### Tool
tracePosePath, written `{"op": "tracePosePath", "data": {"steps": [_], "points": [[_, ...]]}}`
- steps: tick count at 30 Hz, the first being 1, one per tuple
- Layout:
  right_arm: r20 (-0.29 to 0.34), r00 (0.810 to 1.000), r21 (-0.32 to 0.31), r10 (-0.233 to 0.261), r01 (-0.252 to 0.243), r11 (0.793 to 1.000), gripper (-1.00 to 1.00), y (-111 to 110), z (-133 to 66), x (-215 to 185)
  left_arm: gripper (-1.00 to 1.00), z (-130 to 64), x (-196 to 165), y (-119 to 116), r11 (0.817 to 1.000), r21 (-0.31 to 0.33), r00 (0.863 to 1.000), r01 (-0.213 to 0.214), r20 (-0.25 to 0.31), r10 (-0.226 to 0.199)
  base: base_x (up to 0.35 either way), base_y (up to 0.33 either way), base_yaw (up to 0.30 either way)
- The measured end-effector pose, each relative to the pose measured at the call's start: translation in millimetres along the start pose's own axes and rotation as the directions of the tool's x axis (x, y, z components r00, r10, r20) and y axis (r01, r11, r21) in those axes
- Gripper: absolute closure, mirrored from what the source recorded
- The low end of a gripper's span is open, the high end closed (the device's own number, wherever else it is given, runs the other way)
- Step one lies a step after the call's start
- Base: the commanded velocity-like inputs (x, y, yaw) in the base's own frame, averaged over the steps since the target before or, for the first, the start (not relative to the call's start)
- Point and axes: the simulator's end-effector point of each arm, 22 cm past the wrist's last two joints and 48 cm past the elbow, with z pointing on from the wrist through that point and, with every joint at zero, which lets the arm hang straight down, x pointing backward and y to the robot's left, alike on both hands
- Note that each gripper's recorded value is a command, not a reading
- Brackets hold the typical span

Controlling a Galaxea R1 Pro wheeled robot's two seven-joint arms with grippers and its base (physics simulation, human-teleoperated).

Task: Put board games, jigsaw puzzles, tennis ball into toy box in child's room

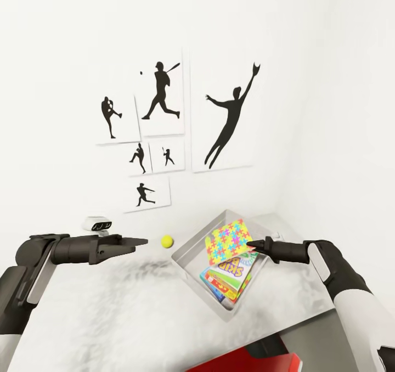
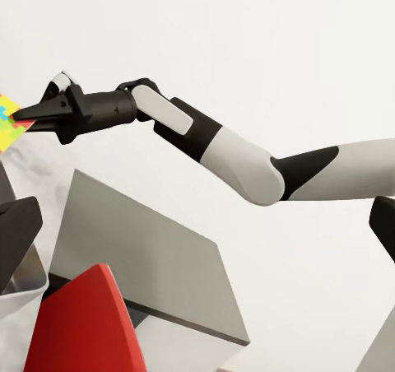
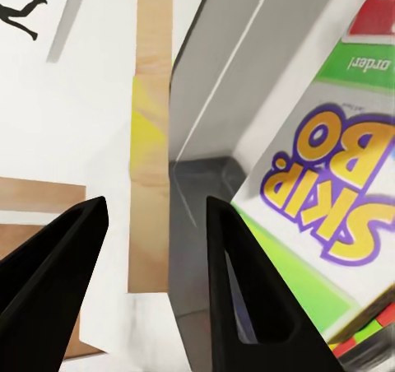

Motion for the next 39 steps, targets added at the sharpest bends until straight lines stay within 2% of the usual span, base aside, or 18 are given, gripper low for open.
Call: {"op": "tracePosePath", "data": {"steps": [25, 39], "points": [[-0.007, 1.0, 0.004, 0.006, -0.006, 1.0, 1.0, -5.7, 10.0, -11.5, -1.0, 0.4, 7.7, 18.0, 0.999, -0.001, 0.999, 0.041, -0.001, -0.041, 0.0, 0.0, 0.0], [-0.055, 0.998, 0.027, 0.004, -0.002, 1.0, 1.0, -18.1, 21.1, 2.0, -1.0, 0.0, 12.4, 28.1, 0.998, -0.004, 0.998, 0.064, -0.002, -0.064, 0.0, 0.0, 0.0]]}}
